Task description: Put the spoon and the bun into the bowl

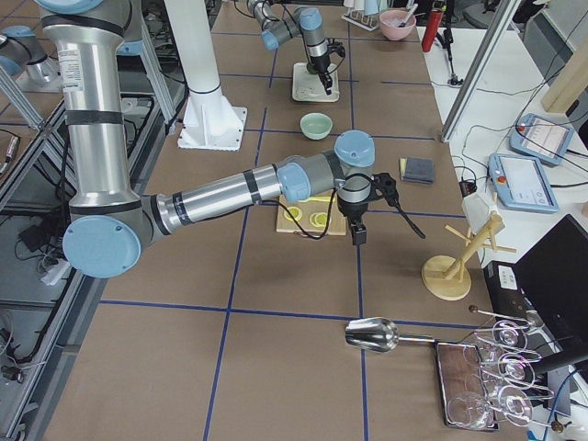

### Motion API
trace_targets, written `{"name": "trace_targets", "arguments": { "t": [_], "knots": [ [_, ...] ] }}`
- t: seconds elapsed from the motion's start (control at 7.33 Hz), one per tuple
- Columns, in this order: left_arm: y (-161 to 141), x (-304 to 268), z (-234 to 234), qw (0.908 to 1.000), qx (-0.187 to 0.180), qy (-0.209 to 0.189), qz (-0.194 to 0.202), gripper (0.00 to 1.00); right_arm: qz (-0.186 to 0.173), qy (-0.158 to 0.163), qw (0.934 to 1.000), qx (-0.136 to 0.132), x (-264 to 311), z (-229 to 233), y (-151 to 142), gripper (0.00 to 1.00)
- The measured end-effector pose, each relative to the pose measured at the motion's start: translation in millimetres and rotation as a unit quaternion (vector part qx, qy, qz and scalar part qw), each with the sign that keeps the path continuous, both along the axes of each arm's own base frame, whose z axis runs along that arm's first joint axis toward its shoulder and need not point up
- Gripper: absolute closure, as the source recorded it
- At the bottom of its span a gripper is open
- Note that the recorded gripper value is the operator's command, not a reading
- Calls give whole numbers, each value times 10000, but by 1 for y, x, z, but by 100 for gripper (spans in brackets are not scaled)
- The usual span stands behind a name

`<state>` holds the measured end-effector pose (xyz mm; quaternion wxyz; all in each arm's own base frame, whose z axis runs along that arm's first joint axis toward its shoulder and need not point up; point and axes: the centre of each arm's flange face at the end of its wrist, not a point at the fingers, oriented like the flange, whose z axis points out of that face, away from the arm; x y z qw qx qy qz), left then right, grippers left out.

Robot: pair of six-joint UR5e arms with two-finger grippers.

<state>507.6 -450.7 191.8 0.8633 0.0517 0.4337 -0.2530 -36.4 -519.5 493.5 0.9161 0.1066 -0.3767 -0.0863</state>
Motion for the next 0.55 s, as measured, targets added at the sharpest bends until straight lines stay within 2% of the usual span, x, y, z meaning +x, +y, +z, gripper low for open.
{"name": "trace_targets", "arguments": {
  "t": [0.14, 0.27, 0.41, 0.55],
  "knots": [
    [-5, 31, -24, 9992, -309, 50, -264, 99, -3, -12, 10000, -3, 0, 0, 0, 0],
    [-1, 62, -34, 9979, -477, 12, -440, 53, -11, -34, 10000, -10, 0, 0, 1, 0],
    [6, 80, -38, 9974, -514, -27, -499, 1, -16, -46, 10000, -15, -1, 0, 1, 0],
    [11, 86, -38, 9980, -434, -68, -445, 0, -17, -50, 10000, -16, -1, 0, 1, 0]
  ]
}}
